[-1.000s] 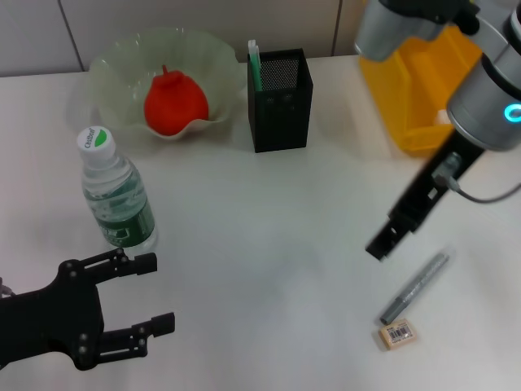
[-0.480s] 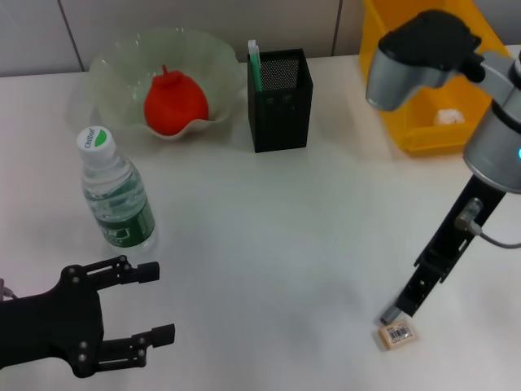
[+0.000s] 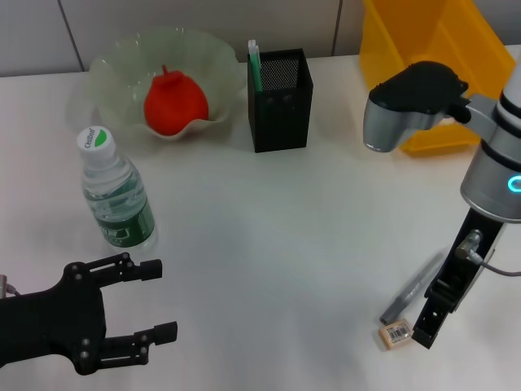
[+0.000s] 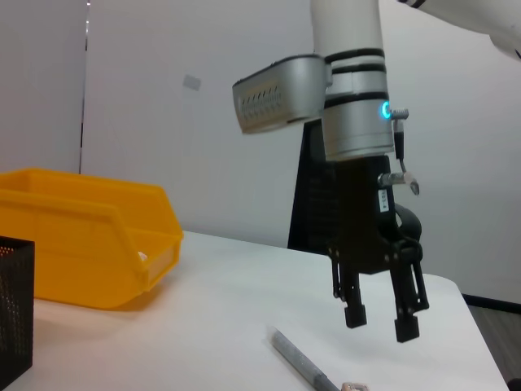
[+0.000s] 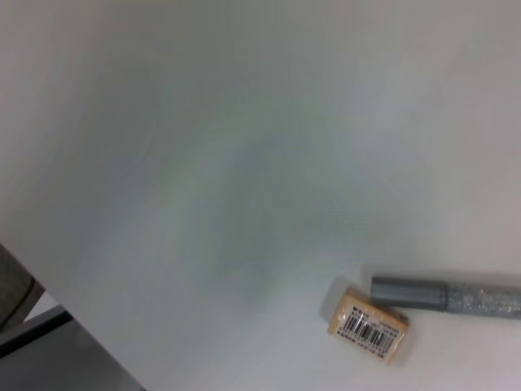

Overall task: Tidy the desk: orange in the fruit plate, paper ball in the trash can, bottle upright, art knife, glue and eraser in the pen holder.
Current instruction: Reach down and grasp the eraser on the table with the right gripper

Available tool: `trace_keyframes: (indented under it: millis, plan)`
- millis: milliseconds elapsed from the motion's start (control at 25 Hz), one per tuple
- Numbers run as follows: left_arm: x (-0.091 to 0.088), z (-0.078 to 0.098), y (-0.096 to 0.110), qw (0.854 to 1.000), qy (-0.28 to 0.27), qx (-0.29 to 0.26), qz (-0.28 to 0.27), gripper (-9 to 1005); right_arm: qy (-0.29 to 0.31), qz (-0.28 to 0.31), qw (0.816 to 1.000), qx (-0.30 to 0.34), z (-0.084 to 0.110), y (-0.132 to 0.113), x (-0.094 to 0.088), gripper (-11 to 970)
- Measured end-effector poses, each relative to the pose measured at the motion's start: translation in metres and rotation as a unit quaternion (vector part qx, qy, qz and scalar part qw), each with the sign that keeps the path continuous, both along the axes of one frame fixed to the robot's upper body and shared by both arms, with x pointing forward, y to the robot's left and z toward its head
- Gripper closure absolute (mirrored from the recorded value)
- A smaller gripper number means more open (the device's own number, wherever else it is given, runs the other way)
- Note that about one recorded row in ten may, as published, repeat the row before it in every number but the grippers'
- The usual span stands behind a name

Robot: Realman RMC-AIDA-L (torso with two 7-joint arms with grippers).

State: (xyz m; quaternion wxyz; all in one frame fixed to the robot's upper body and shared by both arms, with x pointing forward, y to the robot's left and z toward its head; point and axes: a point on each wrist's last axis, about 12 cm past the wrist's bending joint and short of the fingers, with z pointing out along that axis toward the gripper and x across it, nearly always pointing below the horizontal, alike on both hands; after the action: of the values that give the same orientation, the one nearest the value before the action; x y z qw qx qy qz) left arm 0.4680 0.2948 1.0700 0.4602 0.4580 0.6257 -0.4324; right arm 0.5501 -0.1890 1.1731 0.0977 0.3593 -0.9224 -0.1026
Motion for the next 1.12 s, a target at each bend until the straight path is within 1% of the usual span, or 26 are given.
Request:
trace_keyframes:
  millis: [160, 400, 720, 1120]
  plan:
    - [0.000, 0.000, 0.000, 1.000, 0.000, 0.000, 0.000, 211, 0.003, -0.007, 1.000, 0.000, -0.008, 0.000, 0.002, 221]
    - [-0.001, -0.001, -0.001, 1.000, 0.000, -0.001, 0.000, 211, 0.002, 0.004, 1.000, -0.012, -0.018, 0.006, 0.003, 222]
    - [-0.005, -0.003, 0.000, 1.000, 0.005, -0.005, 0.003, 211, -0.009, 0.017, 1.000, -0.015, -0.022, 0.013, 0.003, 222]
    - [-0.006, -0.003, 0.001, 1.000, 0.006, -0.007, 0.004, 211, -0.008, 0.039, 0.999, -0.015, -0.027, 0.025, -0.002, 222]
